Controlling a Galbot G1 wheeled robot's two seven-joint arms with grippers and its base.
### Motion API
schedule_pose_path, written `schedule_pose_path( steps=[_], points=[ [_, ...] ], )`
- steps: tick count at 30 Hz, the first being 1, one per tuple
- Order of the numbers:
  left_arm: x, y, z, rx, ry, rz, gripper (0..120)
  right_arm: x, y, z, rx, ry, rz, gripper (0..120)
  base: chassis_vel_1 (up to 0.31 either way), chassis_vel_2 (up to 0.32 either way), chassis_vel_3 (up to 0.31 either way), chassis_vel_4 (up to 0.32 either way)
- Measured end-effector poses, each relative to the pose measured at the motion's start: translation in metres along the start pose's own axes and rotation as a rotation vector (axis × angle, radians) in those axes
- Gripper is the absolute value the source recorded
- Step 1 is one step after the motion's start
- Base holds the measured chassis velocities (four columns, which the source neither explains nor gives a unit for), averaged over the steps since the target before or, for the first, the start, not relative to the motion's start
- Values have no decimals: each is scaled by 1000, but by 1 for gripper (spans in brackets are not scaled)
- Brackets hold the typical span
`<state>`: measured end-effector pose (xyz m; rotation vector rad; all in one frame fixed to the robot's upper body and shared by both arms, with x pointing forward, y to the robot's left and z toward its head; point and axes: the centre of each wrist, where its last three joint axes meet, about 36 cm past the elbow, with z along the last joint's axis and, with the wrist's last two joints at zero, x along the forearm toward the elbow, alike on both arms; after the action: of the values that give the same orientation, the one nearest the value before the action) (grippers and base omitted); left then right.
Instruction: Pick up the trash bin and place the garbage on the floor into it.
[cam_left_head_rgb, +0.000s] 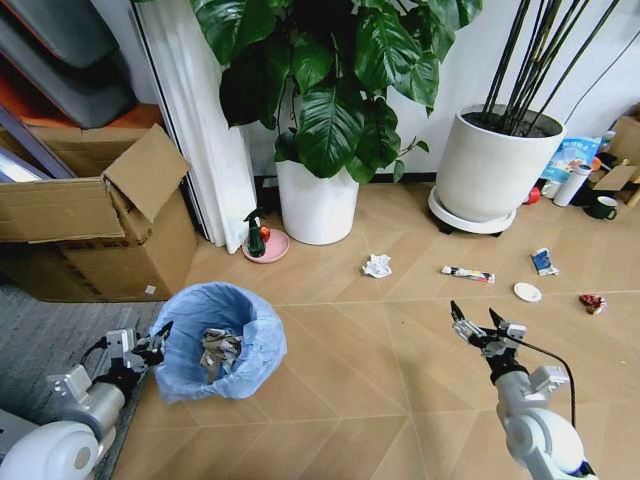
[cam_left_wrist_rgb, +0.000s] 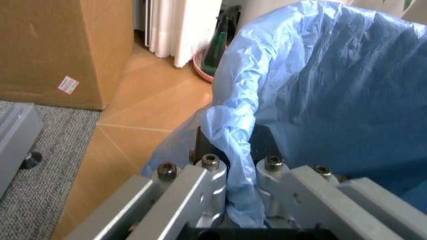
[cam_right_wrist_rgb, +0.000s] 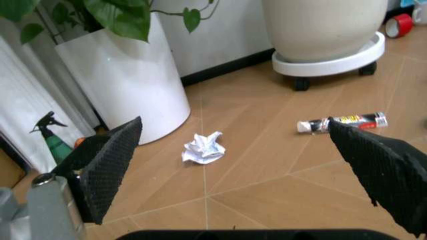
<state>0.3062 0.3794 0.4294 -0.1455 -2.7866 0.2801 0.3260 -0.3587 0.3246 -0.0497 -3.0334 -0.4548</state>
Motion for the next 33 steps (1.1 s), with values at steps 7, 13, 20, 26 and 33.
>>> schedule_pose_path(
  steps=[7,13,20,26,33],
  points=[
    [4,-4,0,-1,1,7,0,-3,0,5,-18,6,9,100,0,0,0,0],
    [5,-6,-3,-7,-1,11,0,-7,2,6,-41,7,18,100,0,0,0,0],
    [7,-9,-5,-10,0,15,0,-7,1,9,-55,18,23,100,0,0,0,0],
    [8,-12,-3,-6,3,17,0,-5,1,11,-51,30,21,100,-52,59,56,-63],
    [9,-14,-4,-6,0,20,0,3,-5,26,-3,82,15,100,-63,70,82,-76]
  ],
)
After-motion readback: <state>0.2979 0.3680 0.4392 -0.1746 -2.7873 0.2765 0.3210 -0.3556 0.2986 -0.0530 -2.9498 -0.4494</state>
